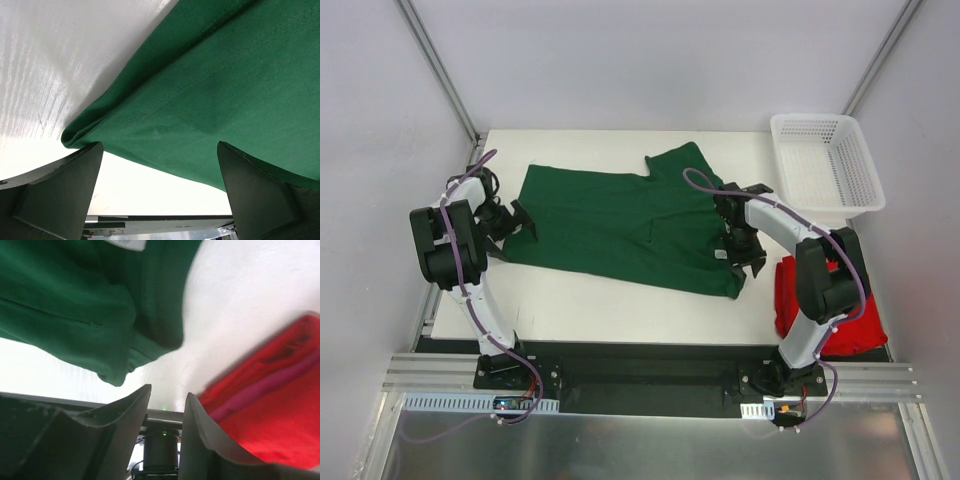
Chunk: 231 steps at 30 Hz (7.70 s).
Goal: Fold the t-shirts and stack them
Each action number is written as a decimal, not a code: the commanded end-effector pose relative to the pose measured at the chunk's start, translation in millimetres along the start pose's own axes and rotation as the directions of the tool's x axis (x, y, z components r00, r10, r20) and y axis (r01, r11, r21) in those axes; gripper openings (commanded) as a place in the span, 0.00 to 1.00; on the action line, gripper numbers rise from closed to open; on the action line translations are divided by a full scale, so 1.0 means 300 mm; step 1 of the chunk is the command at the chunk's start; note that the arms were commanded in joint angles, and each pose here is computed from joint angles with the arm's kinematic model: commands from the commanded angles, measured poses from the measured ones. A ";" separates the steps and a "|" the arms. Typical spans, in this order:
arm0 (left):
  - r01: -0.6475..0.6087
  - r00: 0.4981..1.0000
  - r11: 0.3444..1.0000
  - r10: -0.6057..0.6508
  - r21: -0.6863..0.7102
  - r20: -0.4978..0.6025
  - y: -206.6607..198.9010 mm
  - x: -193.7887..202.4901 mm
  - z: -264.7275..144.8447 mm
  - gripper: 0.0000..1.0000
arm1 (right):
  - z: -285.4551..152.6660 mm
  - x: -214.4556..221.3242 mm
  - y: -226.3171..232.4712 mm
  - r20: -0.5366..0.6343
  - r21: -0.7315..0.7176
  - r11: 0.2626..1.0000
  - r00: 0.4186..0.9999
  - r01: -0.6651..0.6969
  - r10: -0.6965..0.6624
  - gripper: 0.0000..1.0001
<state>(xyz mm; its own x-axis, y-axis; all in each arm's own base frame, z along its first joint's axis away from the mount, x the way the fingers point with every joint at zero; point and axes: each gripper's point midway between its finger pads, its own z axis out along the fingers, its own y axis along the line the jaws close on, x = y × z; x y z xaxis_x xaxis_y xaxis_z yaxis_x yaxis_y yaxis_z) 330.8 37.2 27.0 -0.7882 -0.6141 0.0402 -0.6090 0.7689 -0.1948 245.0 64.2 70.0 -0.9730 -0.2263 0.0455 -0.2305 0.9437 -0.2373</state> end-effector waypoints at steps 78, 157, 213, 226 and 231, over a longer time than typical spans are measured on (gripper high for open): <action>0.008 0.998 0.992 -0.016 0.123 0.065 -0.054 0.024 -0.148 0.99 | -0.174 -0.363 0.114 0.361 -0.231 0.971 0.922 -0.053 0.136 0.47; -0.105 0.982 0.930 0.041 0.354 0.182 -0.137 0.314 -0.270 0.99 | -0.049 -0.553 0.084 0.227 -0.197 0.971 0.958 -0.132 0.176 0.01; -0.091 0.993 0.992 0.084 0.088 0.083 -0.146 -0.096 -0.150 0.99 | -0.291 -0.281 0.571 0.310 -0.370 0.904 0.946 0.212 -0.095 0.96; -0.123 0.989 0.984 0.111 0.133 0.096 -0.247 -0.127 -0.151 0.99 | -0.205 -0.179 0.549 0.251 -0.332 0.919 0.959 0.211 -0.129 0.96; -0.126 0.989 0.979 0.112 0.162 0.097 -0.290 -0.132 -0.156 0.99 | -0.257 -0.205 0.630 0.292 -0.364 0.893 0.943 0.263 -0.159 0.96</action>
<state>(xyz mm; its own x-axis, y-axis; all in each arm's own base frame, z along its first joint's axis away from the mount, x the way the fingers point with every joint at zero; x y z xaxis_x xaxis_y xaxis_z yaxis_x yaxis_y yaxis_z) 402.8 14.3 74.6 -0.8359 -0.5442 -0.0713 -0.4985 0.8071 -0.3163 255.7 247.0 69.5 -0.9004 -0.4181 -0.1201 -0.4305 0.8963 0.1068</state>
